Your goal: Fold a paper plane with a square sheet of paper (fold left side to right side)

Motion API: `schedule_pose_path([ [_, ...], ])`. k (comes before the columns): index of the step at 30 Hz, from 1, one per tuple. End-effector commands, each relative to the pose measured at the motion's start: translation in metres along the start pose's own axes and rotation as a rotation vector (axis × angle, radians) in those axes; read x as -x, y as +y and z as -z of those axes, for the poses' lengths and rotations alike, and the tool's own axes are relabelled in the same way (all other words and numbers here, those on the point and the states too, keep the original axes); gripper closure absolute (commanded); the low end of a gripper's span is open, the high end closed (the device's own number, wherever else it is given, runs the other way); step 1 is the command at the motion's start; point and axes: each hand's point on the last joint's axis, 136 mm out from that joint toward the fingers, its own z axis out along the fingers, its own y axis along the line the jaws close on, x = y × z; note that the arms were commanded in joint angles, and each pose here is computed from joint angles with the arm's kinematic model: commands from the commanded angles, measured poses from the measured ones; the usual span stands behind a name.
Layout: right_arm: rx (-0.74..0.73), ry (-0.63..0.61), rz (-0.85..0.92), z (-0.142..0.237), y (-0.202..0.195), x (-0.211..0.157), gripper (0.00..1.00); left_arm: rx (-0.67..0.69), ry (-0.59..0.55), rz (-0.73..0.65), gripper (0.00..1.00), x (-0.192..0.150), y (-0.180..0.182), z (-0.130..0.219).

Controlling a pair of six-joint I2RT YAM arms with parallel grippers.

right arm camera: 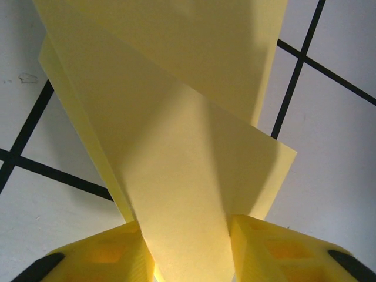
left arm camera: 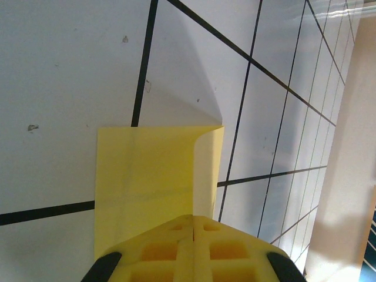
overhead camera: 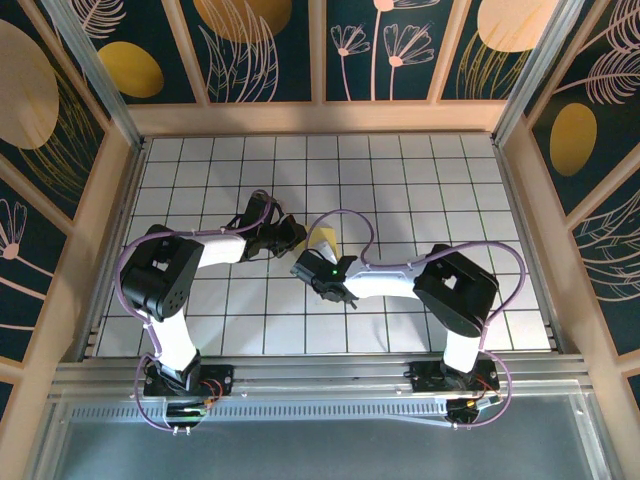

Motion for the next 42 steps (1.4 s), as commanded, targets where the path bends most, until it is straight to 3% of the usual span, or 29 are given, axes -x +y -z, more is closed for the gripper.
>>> schedule_pose_path([
  [1, -0.022, -0.026, -0.003, 0.001, 0.0, 0.007, 0.66, -0.013, -0.006, -0.006, 1.0, 0.003, -0.013, 0.004],
  [20, -0.022, 0.003, 0.002, -0.005, 0.0, -0.004, 0.88, -0.004, -0.013, -0.01, 0.97, 0.003, -0.012, 0.006],
  [30, 0.019, 0.02, -0.024, -0.008, -0.001, -0.009, 0.98, -0.001, -0.094, -0.019, 0.68, 0.021, -0.009, 0.042],
  [37, 0.205, 0.024, -0.107, -0.003, 0.002, -0.006, 0.98, 0.061, -0.155, -0.032, 0.59, 0.036, 0.012, 0.081],
  [42, 0.396, 0.055, -0.185, 0.0, 0.005, -0.013, 0.99, 0.05, -0.121, -0.044, 0.59, 0.026, 0.013, 0.084],
])
